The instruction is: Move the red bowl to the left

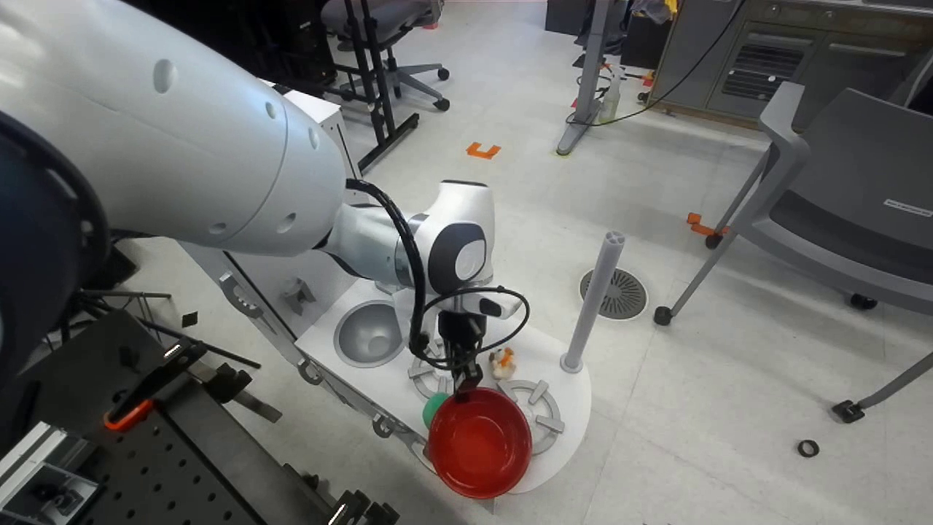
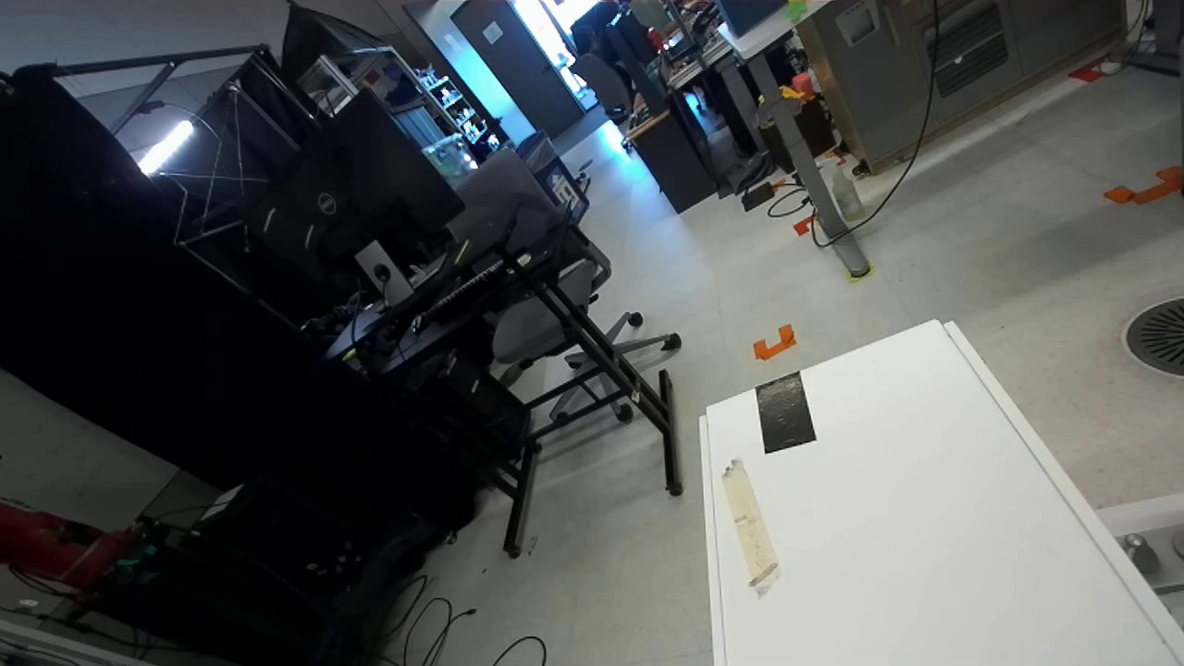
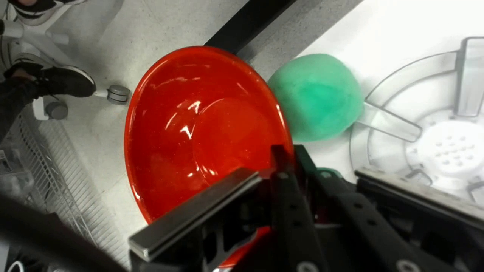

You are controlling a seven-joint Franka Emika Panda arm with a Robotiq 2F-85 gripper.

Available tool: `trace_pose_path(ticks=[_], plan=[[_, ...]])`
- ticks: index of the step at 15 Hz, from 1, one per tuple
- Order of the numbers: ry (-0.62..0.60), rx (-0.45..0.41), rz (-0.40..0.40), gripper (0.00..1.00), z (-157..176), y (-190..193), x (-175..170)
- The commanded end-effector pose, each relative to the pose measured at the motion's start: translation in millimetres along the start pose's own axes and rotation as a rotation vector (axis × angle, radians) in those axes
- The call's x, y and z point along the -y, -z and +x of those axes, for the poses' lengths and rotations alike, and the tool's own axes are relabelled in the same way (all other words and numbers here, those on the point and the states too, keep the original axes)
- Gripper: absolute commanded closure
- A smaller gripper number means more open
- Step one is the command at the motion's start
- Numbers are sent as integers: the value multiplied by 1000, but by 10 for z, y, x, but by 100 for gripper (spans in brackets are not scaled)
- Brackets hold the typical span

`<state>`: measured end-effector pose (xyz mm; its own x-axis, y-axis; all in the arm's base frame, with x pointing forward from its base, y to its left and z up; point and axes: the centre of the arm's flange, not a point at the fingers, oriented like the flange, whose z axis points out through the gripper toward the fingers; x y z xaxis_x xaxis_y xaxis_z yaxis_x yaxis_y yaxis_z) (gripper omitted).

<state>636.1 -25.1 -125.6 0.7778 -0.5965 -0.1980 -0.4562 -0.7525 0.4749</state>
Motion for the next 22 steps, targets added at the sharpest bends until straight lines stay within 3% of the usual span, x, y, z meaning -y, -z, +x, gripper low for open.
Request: trace_pose_path(ticks=[1, 4, 6, 9, 15, 18, 22], plan=[[89, 49, -93, 98, 504, 67, 296], [137, 93, -197, 98, 434, 137, 323], [168, 106, -195, 98, 330, 213, 450], [184, 43, -134, 98, 219, 367, 703], [242, -178, 32, 98, 197, 587, 1137], [299, -227, 125, 98, 62, 582, 1283], [371, -232, 149, 98, -221, 496, 1416]])
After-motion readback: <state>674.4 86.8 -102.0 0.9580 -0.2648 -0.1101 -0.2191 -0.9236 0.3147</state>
